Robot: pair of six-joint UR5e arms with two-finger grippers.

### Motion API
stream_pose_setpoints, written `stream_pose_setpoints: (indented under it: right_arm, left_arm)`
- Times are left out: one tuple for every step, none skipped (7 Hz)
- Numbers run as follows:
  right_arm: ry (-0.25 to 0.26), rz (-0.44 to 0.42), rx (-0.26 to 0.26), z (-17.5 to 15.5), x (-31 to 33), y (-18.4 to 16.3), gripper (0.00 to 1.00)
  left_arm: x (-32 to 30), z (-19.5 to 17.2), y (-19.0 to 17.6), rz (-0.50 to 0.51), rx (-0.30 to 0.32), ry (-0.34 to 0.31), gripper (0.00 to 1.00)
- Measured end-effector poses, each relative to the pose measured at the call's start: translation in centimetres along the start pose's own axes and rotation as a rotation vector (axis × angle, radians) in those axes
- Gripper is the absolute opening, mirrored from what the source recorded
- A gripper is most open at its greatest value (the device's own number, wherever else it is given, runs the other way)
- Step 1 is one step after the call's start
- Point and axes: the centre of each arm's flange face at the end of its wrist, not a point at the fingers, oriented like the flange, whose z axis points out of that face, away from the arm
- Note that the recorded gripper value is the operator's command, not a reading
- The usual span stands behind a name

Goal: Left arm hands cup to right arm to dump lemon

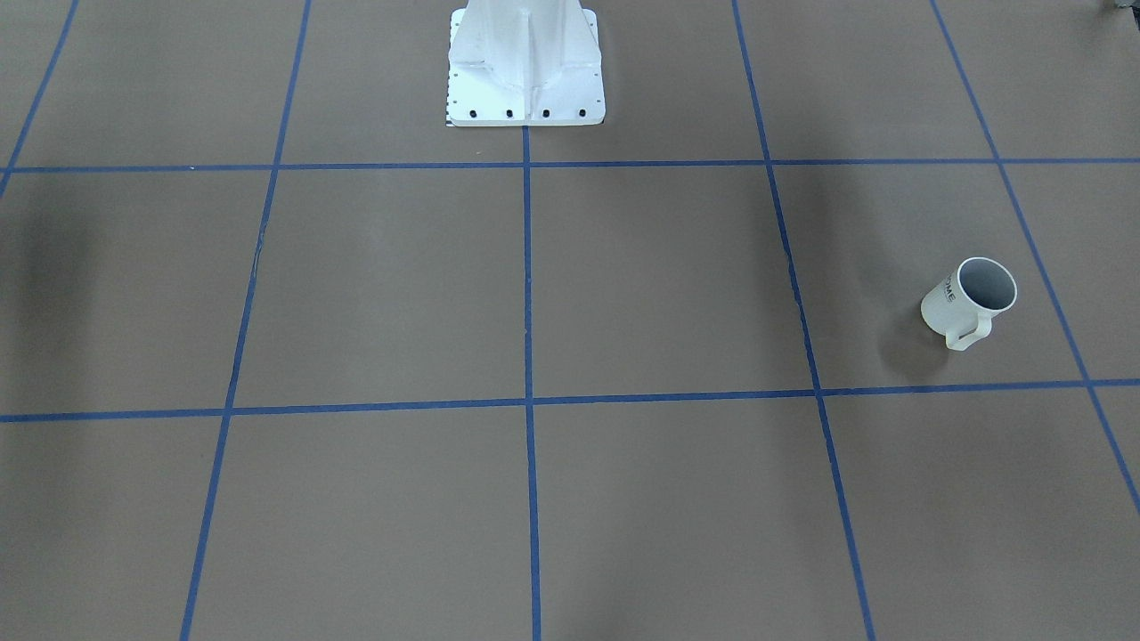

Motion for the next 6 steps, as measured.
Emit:
stream_pose_setpoints:
  right_arm:
    - [-0.001,0.035,-0.036,1.7,1.6,2.0,1.00]
    - [-0.002,0.068,-0.064,3.1,3.1,4.1,1.00]
    - [-0.007,0.096,-0.071,3.5,4.4,6.2,1.00]
    - [-0.012,0.117,-0.058,2.9,5.2,8.3,1.00]
    - [-0.011,0.126,-0.048,2.4,5.4,10.2,1.00]
    - [-0.006,0.129,-0.040,2.1,5.5,11.5,1.00]
  left_arm:
    - [-0.1,-0.1,0.3,-0.017,-0.014,0.005,1.00]
    - [0.4,-0.8,0.5,-0.021,-0.012,0.009,1.00]
    - [0.8,-1.2,0.7,-0.020,-0.006,0.023,1.00]
    - [1.2,-1.4,0.7,-0.020,0.001,0.045,1.00]
    - [1.5,-1.5,0.7,-0.019,0.007,0.066,1.00]
    - [1.8,-1.5,0.7,-0.020,0.013,0.093,1.00]
